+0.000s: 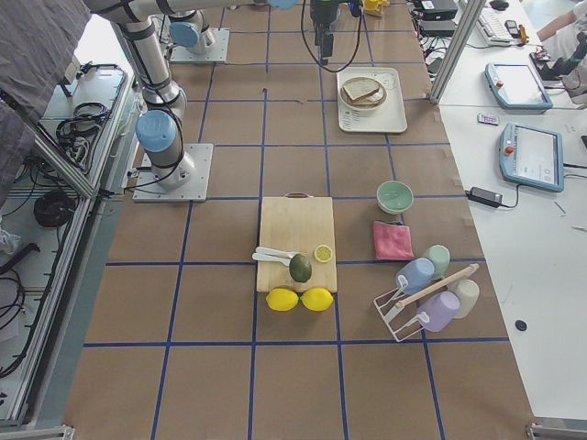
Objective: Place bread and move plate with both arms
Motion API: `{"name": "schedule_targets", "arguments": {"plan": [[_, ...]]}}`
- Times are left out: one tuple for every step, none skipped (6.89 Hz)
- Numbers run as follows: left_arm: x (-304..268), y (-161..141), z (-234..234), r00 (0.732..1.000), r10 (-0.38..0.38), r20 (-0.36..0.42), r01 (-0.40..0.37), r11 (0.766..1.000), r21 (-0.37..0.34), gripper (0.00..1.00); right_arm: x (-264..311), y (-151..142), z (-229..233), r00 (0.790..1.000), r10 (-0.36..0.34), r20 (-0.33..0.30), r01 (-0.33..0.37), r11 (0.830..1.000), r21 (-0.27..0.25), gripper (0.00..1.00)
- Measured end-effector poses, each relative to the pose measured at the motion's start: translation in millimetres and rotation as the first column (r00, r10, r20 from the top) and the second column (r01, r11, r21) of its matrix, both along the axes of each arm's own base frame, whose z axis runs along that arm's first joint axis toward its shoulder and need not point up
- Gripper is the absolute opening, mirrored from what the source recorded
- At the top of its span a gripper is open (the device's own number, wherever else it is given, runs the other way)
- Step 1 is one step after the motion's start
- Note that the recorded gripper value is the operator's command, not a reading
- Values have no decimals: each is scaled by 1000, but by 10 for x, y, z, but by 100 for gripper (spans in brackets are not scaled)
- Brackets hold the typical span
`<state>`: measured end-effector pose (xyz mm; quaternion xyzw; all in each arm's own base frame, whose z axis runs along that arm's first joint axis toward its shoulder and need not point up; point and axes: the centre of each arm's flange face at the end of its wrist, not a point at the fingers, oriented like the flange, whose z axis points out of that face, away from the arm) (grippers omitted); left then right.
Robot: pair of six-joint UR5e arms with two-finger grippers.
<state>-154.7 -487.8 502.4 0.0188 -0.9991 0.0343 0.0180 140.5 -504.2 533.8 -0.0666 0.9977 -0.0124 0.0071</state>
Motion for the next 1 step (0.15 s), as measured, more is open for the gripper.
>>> {"name": "schedule_targets", "arguments": {"plan": [[0,-40,-15,1000,-2,0,2,1000,-17,100,0,0,0,1000,0,0,0,1000,0,100]]}}
